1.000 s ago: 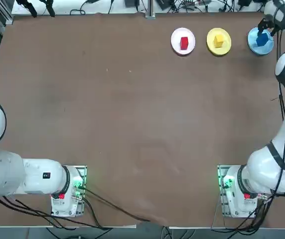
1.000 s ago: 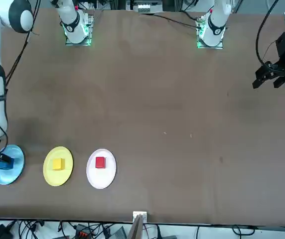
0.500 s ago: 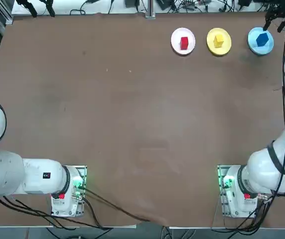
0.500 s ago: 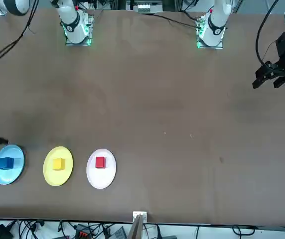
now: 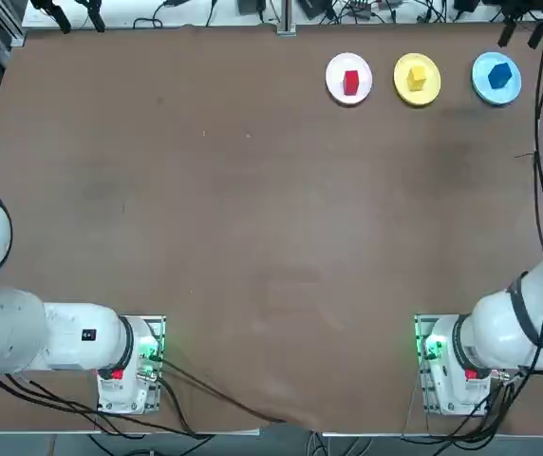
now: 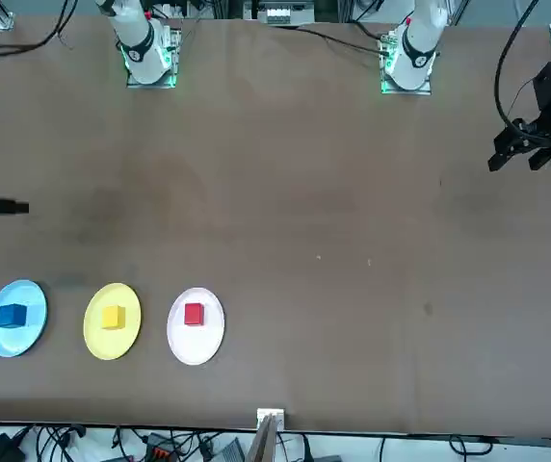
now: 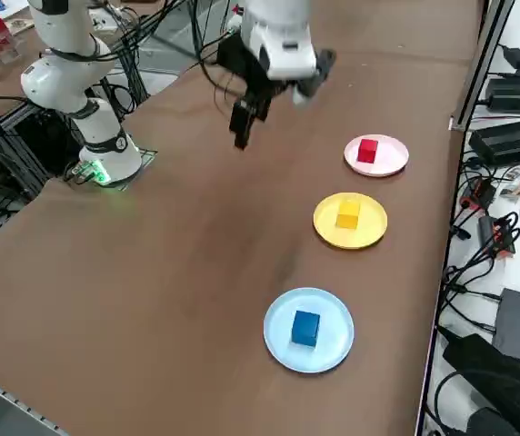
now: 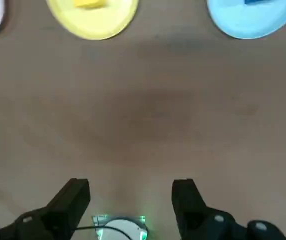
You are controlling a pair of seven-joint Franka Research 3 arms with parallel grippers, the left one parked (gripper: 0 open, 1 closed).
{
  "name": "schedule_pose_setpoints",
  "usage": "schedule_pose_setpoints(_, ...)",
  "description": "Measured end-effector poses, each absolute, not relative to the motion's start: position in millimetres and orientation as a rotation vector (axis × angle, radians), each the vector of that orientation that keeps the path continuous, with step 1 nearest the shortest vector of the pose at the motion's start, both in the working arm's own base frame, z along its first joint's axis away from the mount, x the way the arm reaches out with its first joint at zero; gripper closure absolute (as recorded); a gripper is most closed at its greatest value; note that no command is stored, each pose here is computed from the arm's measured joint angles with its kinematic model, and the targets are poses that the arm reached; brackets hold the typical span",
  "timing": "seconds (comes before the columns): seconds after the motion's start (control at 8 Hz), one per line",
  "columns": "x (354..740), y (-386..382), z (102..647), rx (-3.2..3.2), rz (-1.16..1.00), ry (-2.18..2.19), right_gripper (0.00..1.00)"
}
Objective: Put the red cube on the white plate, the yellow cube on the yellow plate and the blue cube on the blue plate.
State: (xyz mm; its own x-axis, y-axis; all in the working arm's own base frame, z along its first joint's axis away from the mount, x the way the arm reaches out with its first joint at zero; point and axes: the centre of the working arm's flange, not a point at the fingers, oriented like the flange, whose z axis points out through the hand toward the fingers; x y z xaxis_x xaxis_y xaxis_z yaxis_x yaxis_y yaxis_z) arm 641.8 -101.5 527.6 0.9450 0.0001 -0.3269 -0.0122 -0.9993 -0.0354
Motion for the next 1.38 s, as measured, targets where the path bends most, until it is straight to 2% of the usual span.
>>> schedule_pose_setpoints(0.38, 631, -37, 557, -3.108, 0.457, -0.024, 0.00)
schedule_pose_setpoints(0.62, 620, 1, 559, -3.123, 0.282, 0.031, 0.00)
schedule_pose_setpoints(1.0, 581, 30, 558, -3.132, -0.032, -0.004, 0.00)
schedule_pose_setpoints(1.38, 548, 39, 567, -3.137, -0.010, -0.024, 0.00)
